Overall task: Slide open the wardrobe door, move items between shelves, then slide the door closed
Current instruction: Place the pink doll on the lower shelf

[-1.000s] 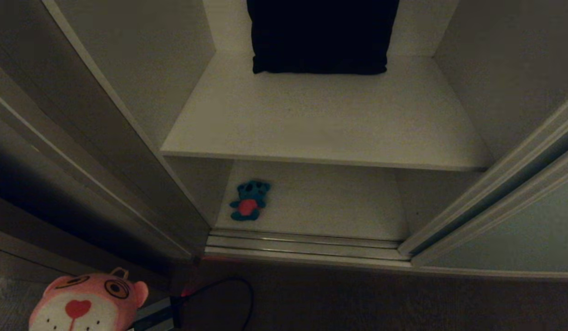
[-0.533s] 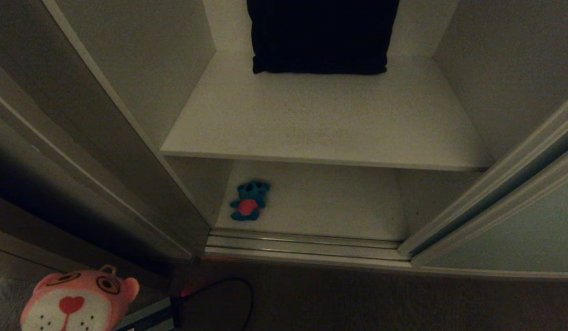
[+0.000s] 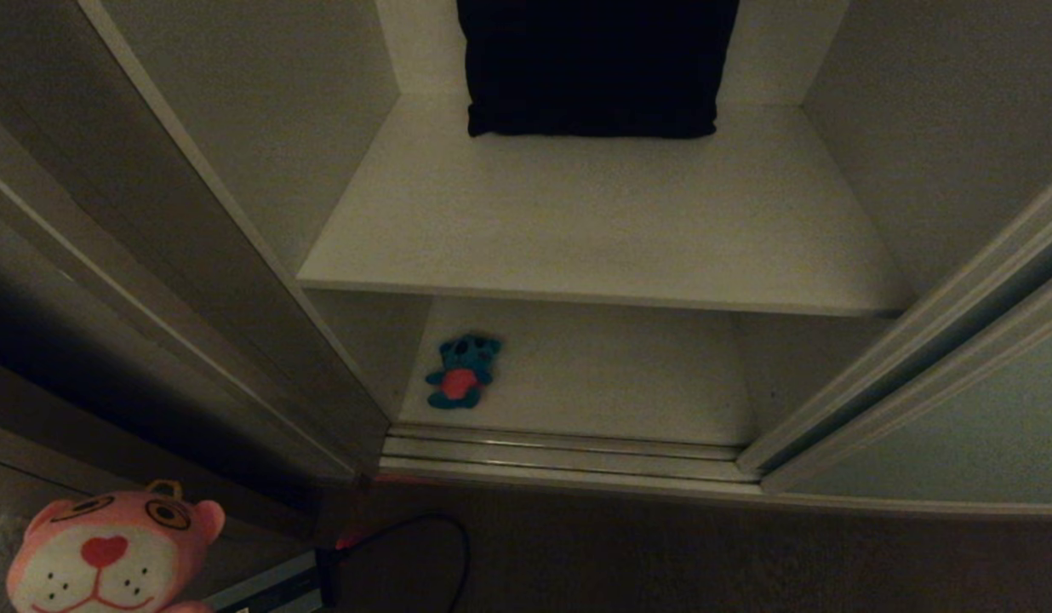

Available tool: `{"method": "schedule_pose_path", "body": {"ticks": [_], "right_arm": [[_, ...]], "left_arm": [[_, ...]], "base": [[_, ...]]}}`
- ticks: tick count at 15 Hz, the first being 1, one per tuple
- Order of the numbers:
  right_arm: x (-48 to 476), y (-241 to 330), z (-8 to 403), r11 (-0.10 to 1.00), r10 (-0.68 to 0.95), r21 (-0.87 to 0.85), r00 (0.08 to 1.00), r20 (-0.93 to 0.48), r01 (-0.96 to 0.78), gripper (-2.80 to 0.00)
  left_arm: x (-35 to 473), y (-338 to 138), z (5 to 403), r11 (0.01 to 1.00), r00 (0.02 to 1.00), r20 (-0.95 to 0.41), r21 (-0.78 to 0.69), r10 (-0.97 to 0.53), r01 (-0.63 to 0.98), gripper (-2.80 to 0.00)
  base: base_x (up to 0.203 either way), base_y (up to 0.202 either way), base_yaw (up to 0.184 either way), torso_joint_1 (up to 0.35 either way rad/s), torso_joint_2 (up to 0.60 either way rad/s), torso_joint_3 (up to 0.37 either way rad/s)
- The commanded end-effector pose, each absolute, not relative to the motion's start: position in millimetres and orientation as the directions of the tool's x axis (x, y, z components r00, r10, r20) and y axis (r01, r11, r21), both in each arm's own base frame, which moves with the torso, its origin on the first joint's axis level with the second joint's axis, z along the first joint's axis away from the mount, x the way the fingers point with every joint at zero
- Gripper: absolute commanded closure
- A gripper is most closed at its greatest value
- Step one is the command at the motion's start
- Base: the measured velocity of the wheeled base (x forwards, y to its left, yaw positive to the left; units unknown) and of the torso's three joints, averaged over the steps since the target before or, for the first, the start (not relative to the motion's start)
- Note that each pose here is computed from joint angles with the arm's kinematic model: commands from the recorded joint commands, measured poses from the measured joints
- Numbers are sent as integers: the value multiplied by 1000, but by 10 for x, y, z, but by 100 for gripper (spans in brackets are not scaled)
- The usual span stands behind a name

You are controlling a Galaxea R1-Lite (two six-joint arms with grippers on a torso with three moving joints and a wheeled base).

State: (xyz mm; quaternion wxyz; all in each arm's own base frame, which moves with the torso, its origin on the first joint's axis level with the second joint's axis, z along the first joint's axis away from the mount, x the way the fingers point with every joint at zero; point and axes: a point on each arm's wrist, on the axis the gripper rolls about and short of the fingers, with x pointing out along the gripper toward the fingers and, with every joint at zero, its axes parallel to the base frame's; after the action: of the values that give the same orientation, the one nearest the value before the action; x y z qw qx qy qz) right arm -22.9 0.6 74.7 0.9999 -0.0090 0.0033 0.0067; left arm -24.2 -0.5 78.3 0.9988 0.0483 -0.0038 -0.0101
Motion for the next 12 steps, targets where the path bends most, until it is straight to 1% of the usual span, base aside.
{"method": "schedule_pose_path", "body": {"ticks": [1, 12], "right_arm": [[-226, 6, 734, 1000, 14, -18, 1000, -11, -14, 0], [-226, 6, 735, 1000, 14, -18, 1000, -11, -14, 0]], "left_arm": [[-235, -5, 766, 995, 1000, -9, 101, -23, 24, 0], [-236, -6, 762, 995, 1000, -11, 101, -25, 26, 0]], "base": [[0, 0, 0, 0, 0, 0], [0, 0, 0, 0, 0, 0]]}}
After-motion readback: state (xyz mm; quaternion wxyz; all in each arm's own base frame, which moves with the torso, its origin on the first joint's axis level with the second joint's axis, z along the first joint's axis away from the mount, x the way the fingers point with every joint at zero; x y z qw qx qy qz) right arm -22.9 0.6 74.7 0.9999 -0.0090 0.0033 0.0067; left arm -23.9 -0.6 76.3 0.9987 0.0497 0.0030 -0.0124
